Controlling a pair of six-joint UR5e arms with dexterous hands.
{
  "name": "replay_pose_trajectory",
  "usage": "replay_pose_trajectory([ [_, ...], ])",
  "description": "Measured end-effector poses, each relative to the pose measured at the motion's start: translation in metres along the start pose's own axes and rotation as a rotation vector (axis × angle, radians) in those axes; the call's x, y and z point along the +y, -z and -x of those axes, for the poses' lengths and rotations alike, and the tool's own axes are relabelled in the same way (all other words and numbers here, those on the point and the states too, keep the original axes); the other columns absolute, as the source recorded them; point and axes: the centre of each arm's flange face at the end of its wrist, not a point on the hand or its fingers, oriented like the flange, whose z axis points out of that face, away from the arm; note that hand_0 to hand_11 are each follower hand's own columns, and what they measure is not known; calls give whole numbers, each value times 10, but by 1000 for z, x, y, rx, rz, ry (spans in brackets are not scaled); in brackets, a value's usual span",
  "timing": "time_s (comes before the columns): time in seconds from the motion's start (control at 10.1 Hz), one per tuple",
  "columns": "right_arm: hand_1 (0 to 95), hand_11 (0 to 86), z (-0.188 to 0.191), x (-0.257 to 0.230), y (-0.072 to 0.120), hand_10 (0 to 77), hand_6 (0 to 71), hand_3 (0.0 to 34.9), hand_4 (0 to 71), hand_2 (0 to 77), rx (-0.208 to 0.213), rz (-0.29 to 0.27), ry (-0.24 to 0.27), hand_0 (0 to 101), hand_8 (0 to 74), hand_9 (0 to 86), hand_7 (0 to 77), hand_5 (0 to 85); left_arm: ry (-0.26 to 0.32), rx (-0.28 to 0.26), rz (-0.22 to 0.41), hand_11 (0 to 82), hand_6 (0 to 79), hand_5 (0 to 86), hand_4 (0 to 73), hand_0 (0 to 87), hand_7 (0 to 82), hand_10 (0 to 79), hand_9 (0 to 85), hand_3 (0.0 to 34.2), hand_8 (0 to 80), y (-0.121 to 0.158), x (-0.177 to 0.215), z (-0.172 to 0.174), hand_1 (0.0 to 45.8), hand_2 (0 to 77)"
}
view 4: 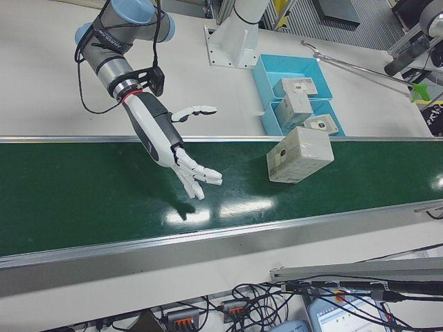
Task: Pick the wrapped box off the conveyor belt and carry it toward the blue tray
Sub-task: 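Hold the right hand open on the belt as the wrapped box approaches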
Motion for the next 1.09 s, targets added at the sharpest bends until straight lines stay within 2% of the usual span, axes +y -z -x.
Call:
replay_pose_trajectory([
  [0.2, 158, 16, -3, 17, -15, 0, 33, 15, 93, 175, -6, 28, -3, 476, 11, 44, 153, 158, 0, 0, 0, 0, 0, 5, 0, 0, 5, 5, 0, 0, 5, 0, 0, 0, 0, 11],
  [0.3, 207, 16, -3, 23, -20, 0, 65, 13, 131, 229, -6, 30, 0, 492, 11, 49, 207, 196, 0, 0, 0, 5, 0, 5, 0, 0, 5, 5, 0, 0, 5, 0, 0, 0, 0, 11],
  [0.5, 207, 16, -2, 25, -19, 0, 65, 14, 147, 240, 0, -16, 24, 503, 11, 65, 213, 196, 0, 0, 0, 0, 0, 5, 0, 0, 5, 5, 0, 0, 5, 0, 0, 0, 0, 5],
  [0.59, 262, 16, 0, 21, -15, 0, 71, 32, 147, 295, 2, -47, 36, 540, 11, 60, 229, 218, 0, 0, 0, 0, 0, 5, 0, 0, 5, 5, 0, 0, 5, 0, 0, 0, 0, 5],
  [0.69, 240, 16, 0, 18, -13, 0, 49, 33, 104, 295, 2, -62, 40, 535, 0, 49, 191, 191, 0, 0, 0, 0, 0, 5, 0, 0, 5, 5, 0, 0, 5, 0, 0, 0, 0, 5],
  [0.79, 229, 16, 0, 17, -13, 0, 49, 31, 104, 273, 2, -68, 40, 526, 0, 49, 191, 191, 0, 0, 0, 0, 0, 5, 0, 0, 5, 5, 0, 0, 5, 0, 0, 0, 0, 5],
  [0.89, 158, 16, 0, 17, -13, 0, 22, 31, 93, 207, 1, -67, 39, 492, 0, 44, 175, 191, 0, 0, 0, 0, 0, 5, 0, 0, 5, 5, 0, 0, 5, 0, 0, 0, 0, 11],
  [0.99, 147, 16, -1, 18, -14, 0, 38, 31, 93, 136, -1, -63, 35, 482, 0, 44, 175, 191, 0, 0, 0, 0, 0, 5, 0, 0, 5, 5, 0, 0, 5, 0, 0, 0, 0, 5],
  [1.09, 158, 16, -1, 19, -15, 0, 38, 13, 98, 175, -2, -58, 32, 481, 0, 44, 175, 196, 0, 0, 0, 0, 0, 5, 0, 0, 5, 5, 0, 0, 5, 0, 0, 0, 0, 5],
])
